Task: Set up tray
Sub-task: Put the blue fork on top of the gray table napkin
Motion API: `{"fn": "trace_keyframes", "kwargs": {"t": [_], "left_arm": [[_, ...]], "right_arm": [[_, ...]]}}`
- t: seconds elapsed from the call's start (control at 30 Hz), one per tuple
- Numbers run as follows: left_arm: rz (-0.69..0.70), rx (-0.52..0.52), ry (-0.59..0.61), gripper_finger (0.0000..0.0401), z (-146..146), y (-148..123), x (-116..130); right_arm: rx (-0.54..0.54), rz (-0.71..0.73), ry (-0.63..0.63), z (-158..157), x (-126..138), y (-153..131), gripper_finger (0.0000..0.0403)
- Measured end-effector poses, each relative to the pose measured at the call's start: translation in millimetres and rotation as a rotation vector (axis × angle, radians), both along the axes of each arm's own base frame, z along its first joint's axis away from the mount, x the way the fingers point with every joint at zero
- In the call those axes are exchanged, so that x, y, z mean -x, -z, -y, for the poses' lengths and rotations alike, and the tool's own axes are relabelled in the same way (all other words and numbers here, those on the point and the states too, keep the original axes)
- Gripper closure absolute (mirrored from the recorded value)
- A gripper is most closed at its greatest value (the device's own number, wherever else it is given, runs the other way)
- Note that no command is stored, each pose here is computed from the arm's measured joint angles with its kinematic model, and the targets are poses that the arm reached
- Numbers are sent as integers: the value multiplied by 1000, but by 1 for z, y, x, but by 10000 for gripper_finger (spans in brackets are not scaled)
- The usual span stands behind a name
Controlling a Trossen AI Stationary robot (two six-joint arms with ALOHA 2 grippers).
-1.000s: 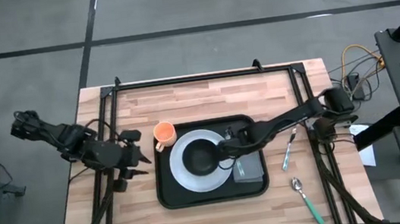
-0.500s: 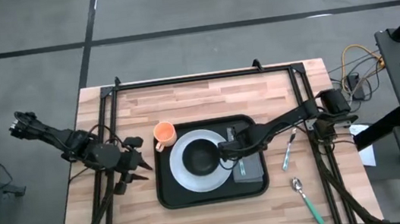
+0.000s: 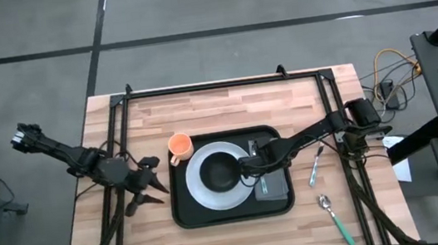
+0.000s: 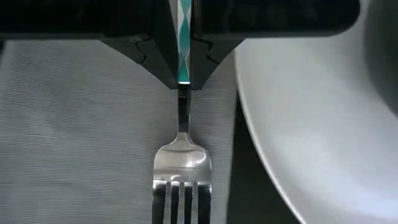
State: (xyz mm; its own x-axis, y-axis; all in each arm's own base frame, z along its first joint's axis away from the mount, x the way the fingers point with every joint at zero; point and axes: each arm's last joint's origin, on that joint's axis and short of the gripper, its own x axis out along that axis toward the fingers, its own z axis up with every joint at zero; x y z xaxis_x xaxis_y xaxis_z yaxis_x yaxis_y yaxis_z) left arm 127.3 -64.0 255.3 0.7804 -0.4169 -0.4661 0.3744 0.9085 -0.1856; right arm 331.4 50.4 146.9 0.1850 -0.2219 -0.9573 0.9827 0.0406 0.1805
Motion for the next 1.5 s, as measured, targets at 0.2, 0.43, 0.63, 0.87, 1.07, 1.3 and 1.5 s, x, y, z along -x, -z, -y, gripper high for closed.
{"fn": "trace_keyframes", "kwargs": {"t": [0.2,0.43,0.63,0.87,1.07,1.3,1.5], "left_arm": [[90,42,2,265,-5,5,9],[141,68,4,265,-10,23,21],[185,91,8,265,-14,32,30],[251,79,25,265,-18,37,37],[283,82,28,265,-21,47,42],[313,93,28,265,-23,61,47],[326,107,38,265,-24,70,49]], "right_arm": [[-11,10,-3,-1,-2,1,394],[-20,10,-9,-2,-1,3,394],[-42,7,-9,-3,2,7,394],[-50,14,-1,-4,3,10,394],[-50,15,0,-4,3,10,394],[-52,20,-49,-6,0,7,360],[-55,30,-76,-6,-3,0,296]]}}
